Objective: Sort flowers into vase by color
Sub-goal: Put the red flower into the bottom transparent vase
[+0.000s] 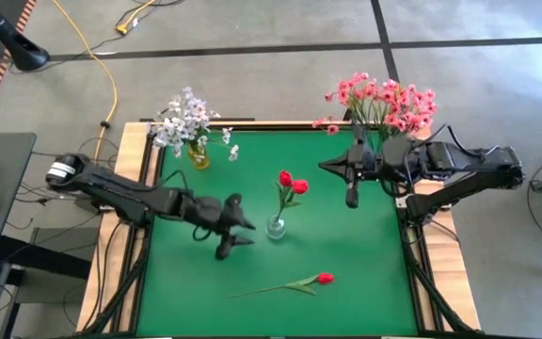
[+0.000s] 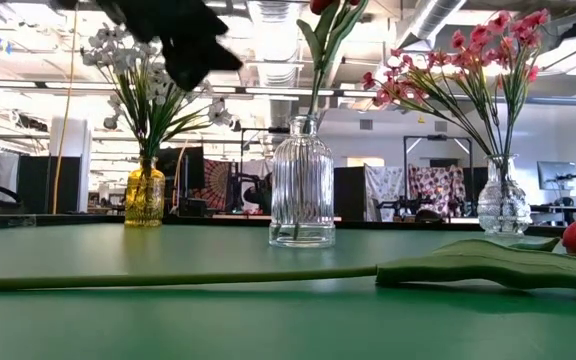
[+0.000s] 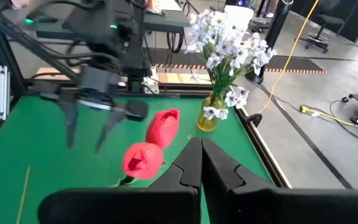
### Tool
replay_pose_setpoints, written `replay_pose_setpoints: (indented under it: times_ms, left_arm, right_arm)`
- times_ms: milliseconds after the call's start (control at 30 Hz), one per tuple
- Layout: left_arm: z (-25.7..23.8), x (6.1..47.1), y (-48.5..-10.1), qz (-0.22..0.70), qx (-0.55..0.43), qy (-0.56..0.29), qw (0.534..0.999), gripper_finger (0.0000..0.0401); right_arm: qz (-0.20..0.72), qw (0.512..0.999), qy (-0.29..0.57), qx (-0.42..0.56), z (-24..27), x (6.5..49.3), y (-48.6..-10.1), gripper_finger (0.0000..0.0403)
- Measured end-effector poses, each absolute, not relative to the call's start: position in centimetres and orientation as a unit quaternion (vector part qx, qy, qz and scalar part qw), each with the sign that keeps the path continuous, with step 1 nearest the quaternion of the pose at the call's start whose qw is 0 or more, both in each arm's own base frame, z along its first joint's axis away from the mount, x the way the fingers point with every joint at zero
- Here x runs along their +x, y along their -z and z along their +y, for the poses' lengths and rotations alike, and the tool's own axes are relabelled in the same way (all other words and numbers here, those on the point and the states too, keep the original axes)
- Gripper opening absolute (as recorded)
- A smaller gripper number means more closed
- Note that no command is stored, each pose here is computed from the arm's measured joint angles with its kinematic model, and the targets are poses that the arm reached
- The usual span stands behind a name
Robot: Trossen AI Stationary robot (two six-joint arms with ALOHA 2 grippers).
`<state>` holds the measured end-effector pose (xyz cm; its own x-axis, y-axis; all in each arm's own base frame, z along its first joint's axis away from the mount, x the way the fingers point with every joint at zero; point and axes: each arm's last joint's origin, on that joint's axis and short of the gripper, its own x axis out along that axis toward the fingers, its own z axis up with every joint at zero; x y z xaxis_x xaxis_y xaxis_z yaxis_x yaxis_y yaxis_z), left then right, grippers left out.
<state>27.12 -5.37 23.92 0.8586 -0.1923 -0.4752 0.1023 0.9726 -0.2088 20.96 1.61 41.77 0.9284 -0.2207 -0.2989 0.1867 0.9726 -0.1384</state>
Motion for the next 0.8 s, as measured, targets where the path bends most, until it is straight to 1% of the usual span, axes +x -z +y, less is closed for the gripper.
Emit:
replay_pose_setpoints:
  times_ms: [133, 267, 400, 533, 667, 800]
  left_arm:
    - [-8.6, 27.5, -24.4, 0.294, -0.077, 0.071, 0.95, 0.0188]
    - [-11.1, 27.9, -24.2, 0.315, -0.072, 0.067, 0.944, 0.0188]
    - [-13.3, 28.0, -22.6, 0.34, -0.073, 0.075, 0.935, 0.0188]
    - [-15.5, 27.8, -21.1, 0.36, -0.097, 0.081, 0.924, 0.0188]
    - [-17.8, 27.5, -19.1, 0.37, -0.104, 0.07, 0.92, 0.0188]
    - [-19.9, 27.9, -17.5, 0.344, -0.112, 0.077, 0.929, 0.0188]
  right_arm:
    - [0.161, 0.982, 0.089, -0.053, 2.4, 21.5, -41.5, 0.003]
    - [0.166, 0.983, 0.072, -0.02, 3.7, 22.8, -40.8, 0.0029]
    - [0.186, 0.981, 0.048, 0.02, 5.9, 24.5, -39.5, 0.0029]
    - [0.215, 0.974, 0.028, 0.068, 8.7, 25.7, -37.8, 0.0028]
    - [0.222, 0.968, 0.045, 0.111, 11.4, 25.6, -36.9, 0.0027]
    - [0.218, 0.96, 0.041, 0.169, 13.6, 24.6, -36.8, 0.0027]
